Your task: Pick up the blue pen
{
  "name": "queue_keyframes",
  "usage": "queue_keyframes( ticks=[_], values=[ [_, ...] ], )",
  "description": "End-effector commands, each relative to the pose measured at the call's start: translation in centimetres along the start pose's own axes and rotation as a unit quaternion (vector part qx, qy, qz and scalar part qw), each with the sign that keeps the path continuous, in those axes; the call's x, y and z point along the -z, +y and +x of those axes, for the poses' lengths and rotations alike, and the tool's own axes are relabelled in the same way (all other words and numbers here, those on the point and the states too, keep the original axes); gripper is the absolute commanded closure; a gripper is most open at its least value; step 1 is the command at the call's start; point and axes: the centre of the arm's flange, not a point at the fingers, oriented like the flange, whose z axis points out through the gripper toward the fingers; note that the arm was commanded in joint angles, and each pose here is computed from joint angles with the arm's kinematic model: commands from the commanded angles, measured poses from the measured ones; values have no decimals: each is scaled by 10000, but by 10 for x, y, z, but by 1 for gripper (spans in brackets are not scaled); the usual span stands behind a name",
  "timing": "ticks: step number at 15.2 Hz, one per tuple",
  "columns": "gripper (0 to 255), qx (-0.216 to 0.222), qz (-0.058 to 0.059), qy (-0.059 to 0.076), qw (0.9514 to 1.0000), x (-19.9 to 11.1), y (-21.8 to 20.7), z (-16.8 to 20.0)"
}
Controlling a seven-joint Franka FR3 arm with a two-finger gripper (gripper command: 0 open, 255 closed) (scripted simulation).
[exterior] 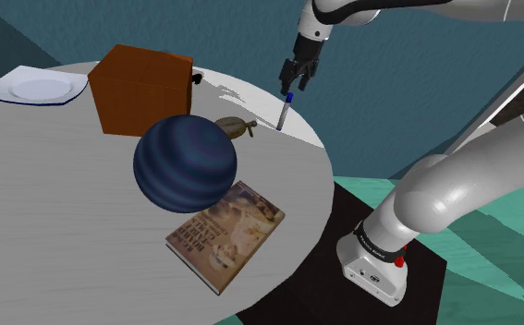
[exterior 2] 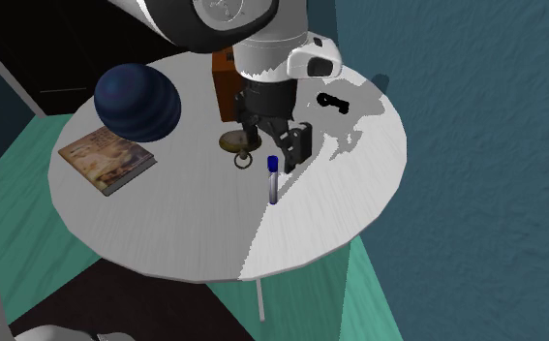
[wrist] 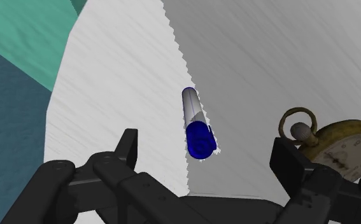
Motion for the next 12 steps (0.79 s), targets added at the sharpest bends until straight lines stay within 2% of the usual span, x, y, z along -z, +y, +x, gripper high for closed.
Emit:
queue_keyframes(
  ticks=[1, 4, 6, 7, 12],
  values=[
    [0, -1, -2, 1, 10000, -12, 0, 1],
    [0, -1, -2, 1, 10000, -30, 1, 1],
    [0, -1, -2, 1, 10000, -30, 1, 1],
    [255, -1, -2, 1, 10000, -31, 0, 1],
    [255, -1, -2, 1, 10000, -31, 0, 2]
  ],
)
